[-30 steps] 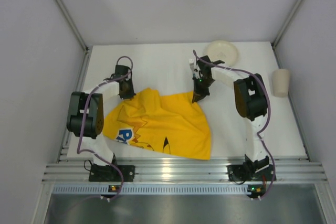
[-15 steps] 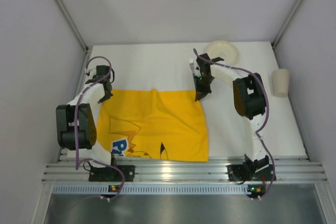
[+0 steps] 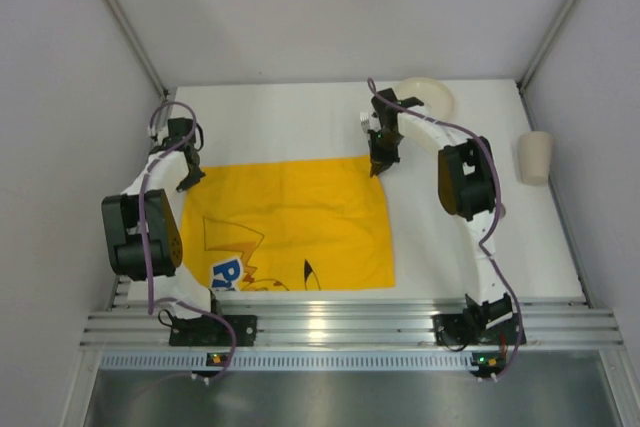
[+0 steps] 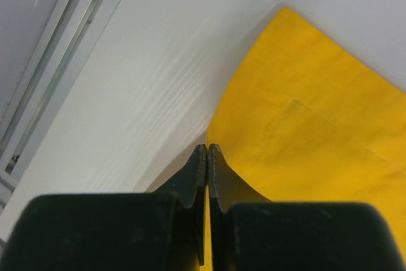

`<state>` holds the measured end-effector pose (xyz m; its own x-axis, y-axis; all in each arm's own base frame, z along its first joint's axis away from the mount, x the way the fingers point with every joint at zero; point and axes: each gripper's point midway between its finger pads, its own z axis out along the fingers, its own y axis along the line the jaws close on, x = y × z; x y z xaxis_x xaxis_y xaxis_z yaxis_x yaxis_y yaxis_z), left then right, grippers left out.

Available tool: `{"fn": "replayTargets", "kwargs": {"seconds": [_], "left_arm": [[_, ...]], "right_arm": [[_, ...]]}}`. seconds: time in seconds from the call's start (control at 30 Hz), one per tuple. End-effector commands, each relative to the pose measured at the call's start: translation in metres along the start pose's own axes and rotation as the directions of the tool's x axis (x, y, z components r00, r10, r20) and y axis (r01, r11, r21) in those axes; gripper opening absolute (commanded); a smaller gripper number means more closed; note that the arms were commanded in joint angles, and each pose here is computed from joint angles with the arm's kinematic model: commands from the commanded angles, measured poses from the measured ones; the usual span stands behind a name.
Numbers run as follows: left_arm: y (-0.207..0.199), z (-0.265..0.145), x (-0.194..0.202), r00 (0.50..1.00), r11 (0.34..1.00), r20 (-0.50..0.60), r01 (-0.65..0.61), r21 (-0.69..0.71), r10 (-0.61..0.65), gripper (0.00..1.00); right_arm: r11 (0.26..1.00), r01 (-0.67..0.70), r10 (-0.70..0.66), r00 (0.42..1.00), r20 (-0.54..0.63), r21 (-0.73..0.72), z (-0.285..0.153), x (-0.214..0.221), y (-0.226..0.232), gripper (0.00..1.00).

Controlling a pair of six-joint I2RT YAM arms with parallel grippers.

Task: Set the dinner table for one person

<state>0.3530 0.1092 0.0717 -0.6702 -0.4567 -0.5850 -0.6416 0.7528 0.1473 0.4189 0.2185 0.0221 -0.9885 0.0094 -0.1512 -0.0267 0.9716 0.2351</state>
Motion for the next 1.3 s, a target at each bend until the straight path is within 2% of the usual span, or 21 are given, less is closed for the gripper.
{"fn": "replayTargets", "kwargs": {"seconds": [0.0, 0.2, 0.27, 0.3, 0.33, 0.37, 0.4, 0.43, 0.47, 0.5, 0.6, 0.67, 0.8, 0.97, 1.2, 1.27], "left_arm": [[-0.027, -0.001, -0.043, 0.997, 0.995, 0.069, 0.017, 0.097, -0.024, 0.00], [-0.038, 0.005, -0.046, 0.998, 0.992, 0.038, 0.040, 0.121, -0.045, 0.00], [-0.037, 0.004, -0.040, 0.998, 0.991, 0.022, 0.063, 0.118, -0.066, 0.12], [-0.034, 0.001, -0.036, 0.997, 0.991, 0.019, 0.072, 0.111, -0.075, 0.27], [-0.031, -0.001, -0.034, 0.996, 0.991, 0.021, 0.085, 0.104, -0.087, 0.42], [-0.029, -0.003, -0.033, 0.993, 0.989, 0.025, 0.110, 0.098, -0.113, 0.70], [-0.025, -0.010, -0.032, 0.991, 0.987, 0.031, 0.126, 0.103, -0.130, 0.85], [-0.023, -0.014, -0.031, 0.989, 0.985, 0.033, 0.141, 0.099, -0.145, 0.97], [-0.019, -0.022, -0.031, 0.986, 0.982, 0.040, 0.160, 0.099, -0.164, 0.98], [-0.018, -0.026, -0.031, 0.984, 0.981, 0.042, 0.166, 0.104, -0.171, 0.98], [-0.013, -0.042, -0.029, 0.980, 0.975, 0.053, 0.184, 0.125, -0.192, 0.99], [-0.009, -0.048, -0.023, 0.982, 0.976, 0.042, 0.179, 0.122, -0.185, 0.98], [0.003, -0.060, -0.012, 0.982, 0.978, 0.029, 0.181, 0.101, -0.184, 0.98], [-0.013, -0.066, 0.012, 0.988, 0.973, -0.027, 0.151, 0.172, -0.149, 0.96], [-0.020, -0.077, 0.029, 0.994, 0.971, -0.030, 0.111, 0.212, -0.107, 0.95], [-0.018, -0.080, 0.032, 0.994, 0.972, -0.033, 0.106, 0.209, -0.101, 0.95]], "right_arm": [[0.994, -0.035, 0.037, 0.999, -0.017, 0.104, 0.014, -0.001, -0.038, 0.00], [0.995, -0.032, 0.030, 0.999, 0.019, 0.098, 0.002, -0.002, -0.043, 0.01], [0.996, -0.027, 0.025, 0.999, 0.028, 0.083, -0.003, -0.008, -0.041, 0.07], [0.998, -0.020, 0.016, 0.998, 0.061, 0.061, -0.013, -0.019, -0.035, 0.24], [0.999, -0.008, 0.004, 0.997, 0.074, 0.052, -0.019, -0.024, -0.031, 0.37], [0.999, 0.000, -0.004, 0.995, 0.095, 0.038, -0.026, -0.030, -0.026, 0.51], [1.000, 0.008, -0.010, 0.991, 0.134, 0.017, -0.039, -0.041, -0.019, 0.79], [1.000, 0.009, -0.011, 0.988, 0.153, 0.012, -0.046, -0.046, -0.016, 0.86], [1.000, 0.014, -0.014, 0.982, 0.188, 0.003, -0.058, -0.053, -0.012, 0.92], [1.000, 0.019, -0.019, 0.974, 0.225, 0.001, -0.068, -0.062, -0.009, 0.93], [0.999, 0.031, -0.033, 0.953, 0.301, 0.011, -0.087, -0.079, -0.006, 0.93], [0.999, 0.033, -0.041, 0.950, 0.311, 0.029, -0.088, -0.084, -0.008, 0.93], [0.993, 0.025, -0.059, 0.950, 0.306, 0.114, -0.072, -0.091, -0.024, 0.92], [0.976, 0.010, -0.070, 0.960, 0.270, 0.217, -0.040, -0.097, -0.052, 0.91], [0.966, 0.012, -0.072, 0.973, 0.220, 0.259, -0.004, -0.096, -0.066, 0.88], [0.962, 0.012, -0.070, 0.976, 0.207, 0.271, 0.003, -0.093, -0.068, 0.84]]}}
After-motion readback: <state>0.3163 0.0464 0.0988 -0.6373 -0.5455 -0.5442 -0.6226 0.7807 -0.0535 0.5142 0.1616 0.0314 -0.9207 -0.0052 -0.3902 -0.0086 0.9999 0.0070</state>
